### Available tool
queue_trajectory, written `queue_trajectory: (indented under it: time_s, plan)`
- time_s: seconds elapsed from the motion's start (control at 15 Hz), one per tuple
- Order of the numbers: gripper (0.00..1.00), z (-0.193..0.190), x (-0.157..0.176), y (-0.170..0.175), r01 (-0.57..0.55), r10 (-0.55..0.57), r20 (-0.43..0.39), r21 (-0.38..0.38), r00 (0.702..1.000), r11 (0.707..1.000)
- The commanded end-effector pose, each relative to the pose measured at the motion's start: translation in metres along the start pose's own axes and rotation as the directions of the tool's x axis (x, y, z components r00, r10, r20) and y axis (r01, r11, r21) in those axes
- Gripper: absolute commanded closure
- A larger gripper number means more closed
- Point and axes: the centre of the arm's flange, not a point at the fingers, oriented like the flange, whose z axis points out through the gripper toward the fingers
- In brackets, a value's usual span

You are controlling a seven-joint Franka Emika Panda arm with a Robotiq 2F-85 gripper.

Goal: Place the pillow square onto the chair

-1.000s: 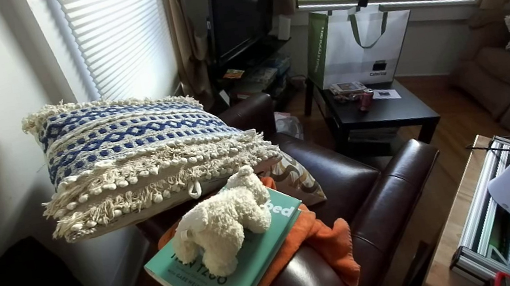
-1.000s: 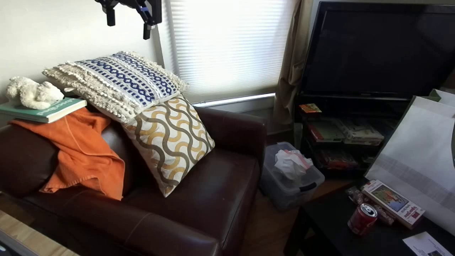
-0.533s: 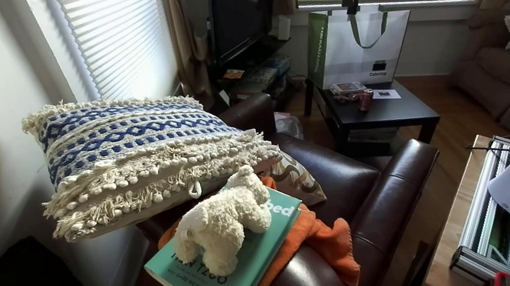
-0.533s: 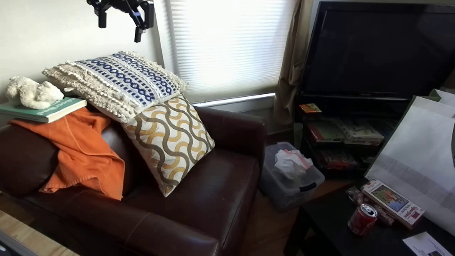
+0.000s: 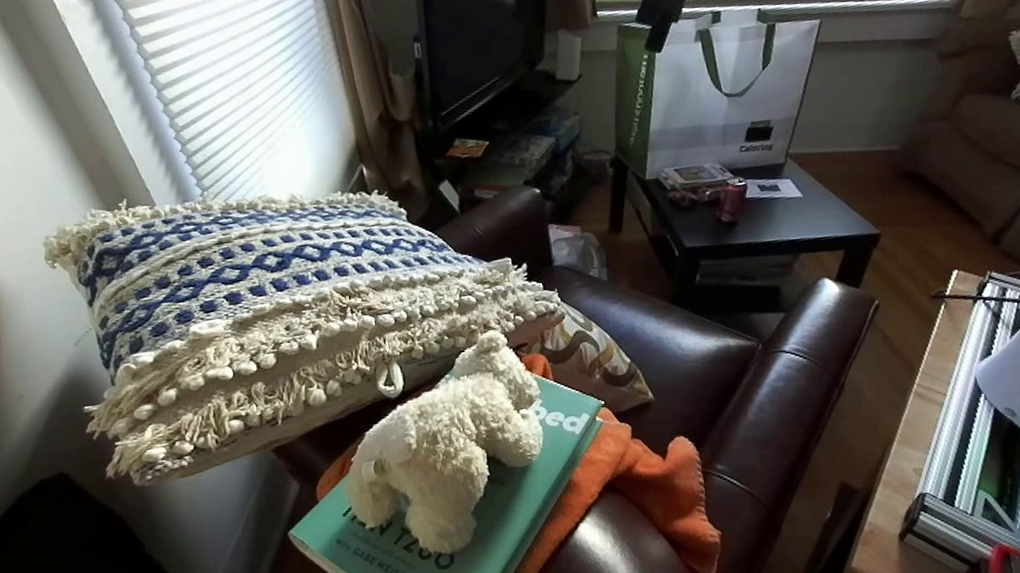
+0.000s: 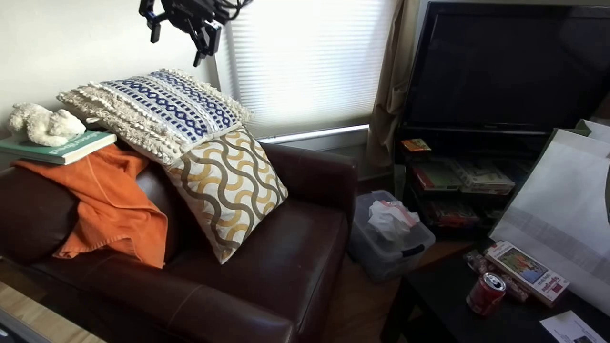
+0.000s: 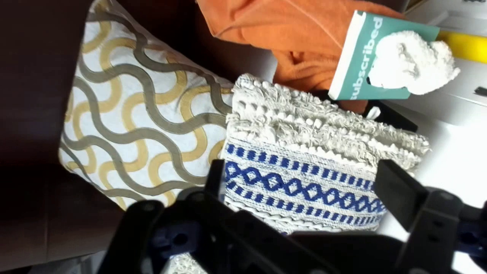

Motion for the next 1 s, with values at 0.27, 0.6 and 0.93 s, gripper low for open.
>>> queue_trajectory:
  time_s: [0.27,0.6,0.93]
  plan:
    - [0.00,0.098,0.055,0.068,0.099,-0.131,0.069,0.350,0.989,0.932]
    - [0.00,0.108,0.046,0.064,0.093,-0.121,0.062,0.340,0.991,0.936]
    - [0.00,0.133,0.065,0.083,0.238,-0.265,0.017,0.391,0.964,0.889]
